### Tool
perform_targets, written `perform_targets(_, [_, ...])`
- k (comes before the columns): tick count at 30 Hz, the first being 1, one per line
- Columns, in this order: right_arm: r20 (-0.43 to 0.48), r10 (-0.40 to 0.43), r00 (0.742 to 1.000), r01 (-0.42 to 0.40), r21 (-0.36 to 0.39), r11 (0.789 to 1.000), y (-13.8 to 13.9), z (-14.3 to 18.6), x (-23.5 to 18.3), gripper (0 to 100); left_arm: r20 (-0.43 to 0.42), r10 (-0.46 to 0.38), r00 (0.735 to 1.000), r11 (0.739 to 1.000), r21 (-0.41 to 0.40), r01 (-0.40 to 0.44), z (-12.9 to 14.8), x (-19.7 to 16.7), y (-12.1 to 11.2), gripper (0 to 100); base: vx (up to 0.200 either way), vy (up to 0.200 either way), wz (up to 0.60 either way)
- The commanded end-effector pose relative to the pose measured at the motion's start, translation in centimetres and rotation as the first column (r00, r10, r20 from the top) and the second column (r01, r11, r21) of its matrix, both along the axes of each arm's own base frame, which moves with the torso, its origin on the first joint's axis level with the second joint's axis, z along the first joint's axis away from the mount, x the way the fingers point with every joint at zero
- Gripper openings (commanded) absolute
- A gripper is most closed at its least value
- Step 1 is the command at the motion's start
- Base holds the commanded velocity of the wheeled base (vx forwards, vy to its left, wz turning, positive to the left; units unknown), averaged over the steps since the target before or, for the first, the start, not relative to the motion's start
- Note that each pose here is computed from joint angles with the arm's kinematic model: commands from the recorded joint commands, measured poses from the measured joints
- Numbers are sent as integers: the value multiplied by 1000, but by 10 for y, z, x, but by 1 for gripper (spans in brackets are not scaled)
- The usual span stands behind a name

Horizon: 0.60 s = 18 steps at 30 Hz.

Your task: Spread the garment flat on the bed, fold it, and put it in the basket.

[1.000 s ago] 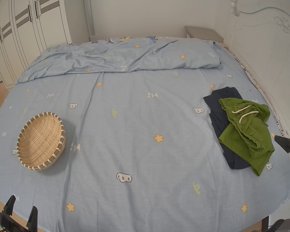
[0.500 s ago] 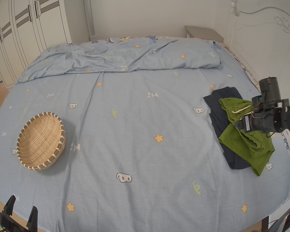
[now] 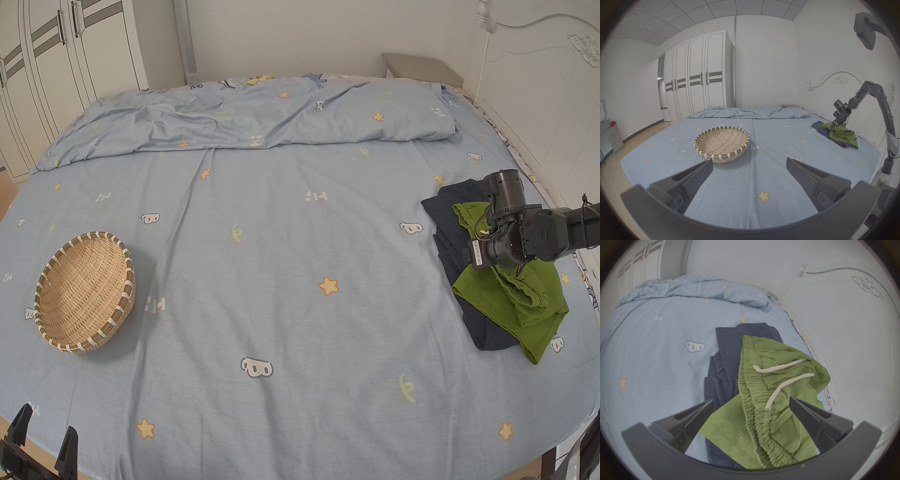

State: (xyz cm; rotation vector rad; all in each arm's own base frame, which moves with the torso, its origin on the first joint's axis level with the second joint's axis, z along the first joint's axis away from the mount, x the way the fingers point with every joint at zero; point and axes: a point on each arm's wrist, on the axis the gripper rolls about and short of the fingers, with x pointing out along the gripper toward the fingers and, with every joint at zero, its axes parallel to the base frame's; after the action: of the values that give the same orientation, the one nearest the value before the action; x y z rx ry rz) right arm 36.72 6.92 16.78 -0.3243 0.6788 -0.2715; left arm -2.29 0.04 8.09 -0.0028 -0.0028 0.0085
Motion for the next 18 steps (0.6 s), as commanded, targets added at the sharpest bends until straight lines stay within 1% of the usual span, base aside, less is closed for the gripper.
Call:
perform_targets(1, [-26,-20,999,20,-16,1000,-1,-14,13,100,-1,1,1000,1000,0,-1,-5,0,0,100,0,0,0])
perform_targets(9, [-27,-53,998,52,-46,998,0,-22,26,100,-1,1,1000,1000,0,-1,-5,0,0,100,0,0,0])
perform_targets(16, [-23,-67,997,66,-44,997,-5,-23,30,100,-1,1,1000,1000,0,-1,-5,0,0,100,0,0,0])
perform_targets(17, [-22,-67,997,66,-43,997,-5,-23,30,0,-1,1,1000,1000,0,-1,-5,0,0,100,0,0,0])
perform_targets(18, [-17,-69,997,68,-42,997,-5,-22,31,0,-1,1,1000,1000,0,-1,-5,0,0,100,0,0,0])
